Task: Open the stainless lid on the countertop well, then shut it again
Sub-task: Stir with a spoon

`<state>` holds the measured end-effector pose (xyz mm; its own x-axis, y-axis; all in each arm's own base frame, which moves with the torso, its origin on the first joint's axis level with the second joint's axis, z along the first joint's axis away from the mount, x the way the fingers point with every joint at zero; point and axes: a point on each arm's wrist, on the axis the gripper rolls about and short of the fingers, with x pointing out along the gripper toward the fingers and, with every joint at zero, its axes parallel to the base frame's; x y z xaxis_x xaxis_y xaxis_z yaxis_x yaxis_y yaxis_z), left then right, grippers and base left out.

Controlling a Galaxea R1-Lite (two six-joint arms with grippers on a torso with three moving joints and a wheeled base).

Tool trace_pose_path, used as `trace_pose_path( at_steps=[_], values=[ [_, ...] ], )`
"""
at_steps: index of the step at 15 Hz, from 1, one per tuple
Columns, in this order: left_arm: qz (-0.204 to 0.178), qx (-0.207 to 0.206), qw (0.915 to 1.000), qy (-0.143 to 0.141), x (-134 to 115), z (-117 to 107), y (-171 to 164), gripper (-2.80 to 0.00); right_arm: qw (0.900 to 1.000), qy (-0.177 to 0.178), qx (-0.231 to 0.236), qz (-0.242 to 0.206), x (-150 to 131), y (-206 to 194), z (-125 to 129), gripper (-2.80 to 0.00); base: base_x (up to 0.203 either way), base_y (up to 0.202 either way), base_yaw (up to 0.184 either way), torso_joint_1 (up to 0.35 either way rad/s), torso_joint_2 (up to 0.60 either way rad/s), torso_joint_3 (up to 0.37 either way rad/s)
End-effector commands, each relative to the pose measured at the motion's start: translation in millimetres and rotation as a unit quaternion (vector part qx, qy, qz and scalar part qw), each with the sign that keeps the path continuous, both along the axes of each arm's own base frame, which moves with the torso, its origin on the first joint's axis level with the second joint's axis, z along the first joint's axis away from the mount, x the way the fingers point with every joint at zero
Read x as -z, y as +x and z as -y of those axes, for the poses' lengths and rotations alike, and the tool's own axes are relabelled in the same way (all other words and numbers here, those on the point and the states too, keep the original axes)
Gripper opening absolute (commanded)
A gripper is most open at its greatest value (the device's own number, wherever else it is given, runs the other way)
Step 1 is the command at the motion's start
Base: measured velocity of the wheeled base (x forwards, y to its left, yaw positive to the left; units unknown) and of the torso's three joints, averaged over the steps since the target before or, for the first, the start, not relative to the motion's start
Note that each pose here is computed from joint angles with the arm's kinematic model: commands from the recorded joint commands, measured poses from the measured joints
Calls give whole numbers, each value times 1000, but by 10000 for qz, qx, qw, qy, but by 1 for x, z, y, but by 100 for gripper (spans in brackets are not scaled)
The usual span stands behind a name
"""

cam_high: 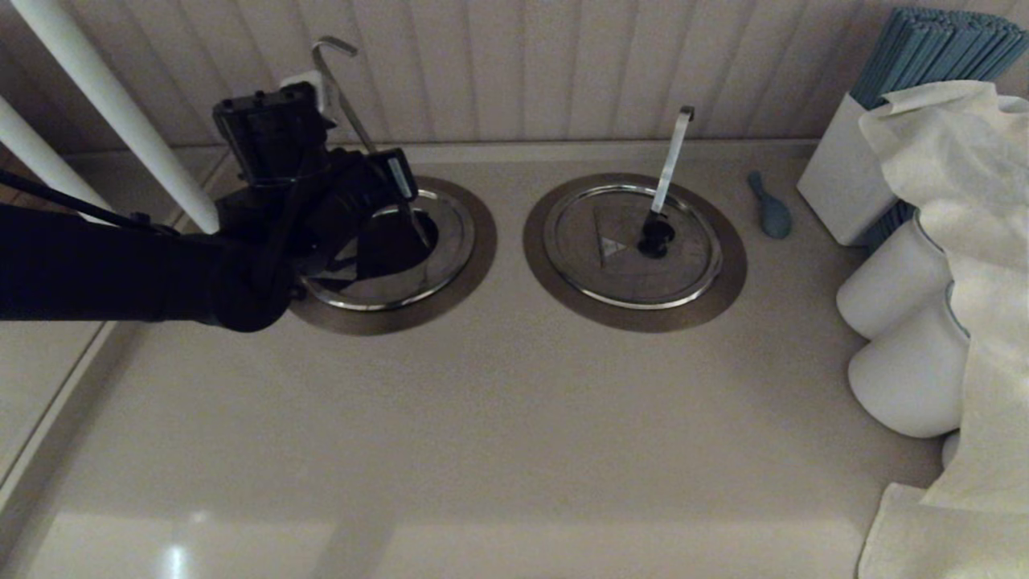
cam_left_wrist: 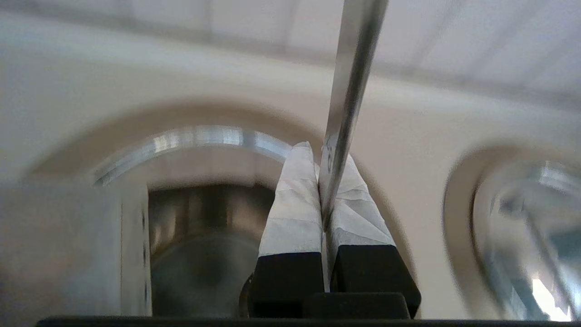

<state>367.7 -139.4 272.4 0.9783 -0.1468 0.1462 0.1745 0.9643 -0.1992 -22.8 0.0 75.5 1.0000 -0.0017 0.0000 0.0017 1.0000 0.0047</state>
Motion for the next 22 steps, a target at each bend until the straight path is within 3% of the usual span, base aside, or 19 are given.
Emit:
trace_pose_path(
  at_steps=[1, 6, 8, 13, 16, 22],
  values=[
    [-64, 96, 9999, 35, -2, -3, -9, -280, 10000, 0, -1, 0, 0, 0, 0, -280, 0, 0, 0, 0, 0, 0],
    [-198, -240, 9973, 669, 14, -18, 9, -280, 10000, -1, -1, 0, 0, 0, 0, -280, 0, 0, 0, 0, 0, 0],
    [-150, -601, 9947, 827, 17, -17, 22, -280, 10000, -1, -1, 0, 0, 0, 0, -280, 0, 0, 0, 0, 0, 0],
    [362, -813, 9955, 332, 3, -4, 35, -280, 10000, -7, -1, 0, 0, 0, 0, -280, 0, 0, 0, 0, 0, 0],
    [283, -609, 9976, 140, 2, 5, 22, -280, 10000, -7, -1, -1, 0, 0, 0, -280, 0, 0, 0, 0, 0, 0],
    [-192, -165, 9997, 40, 0, -7, 2, -280, 10000, -1, -2, -7, 0, 0, 0, -280, 0, 0, 0, 0, 0, 0]
  ],
)
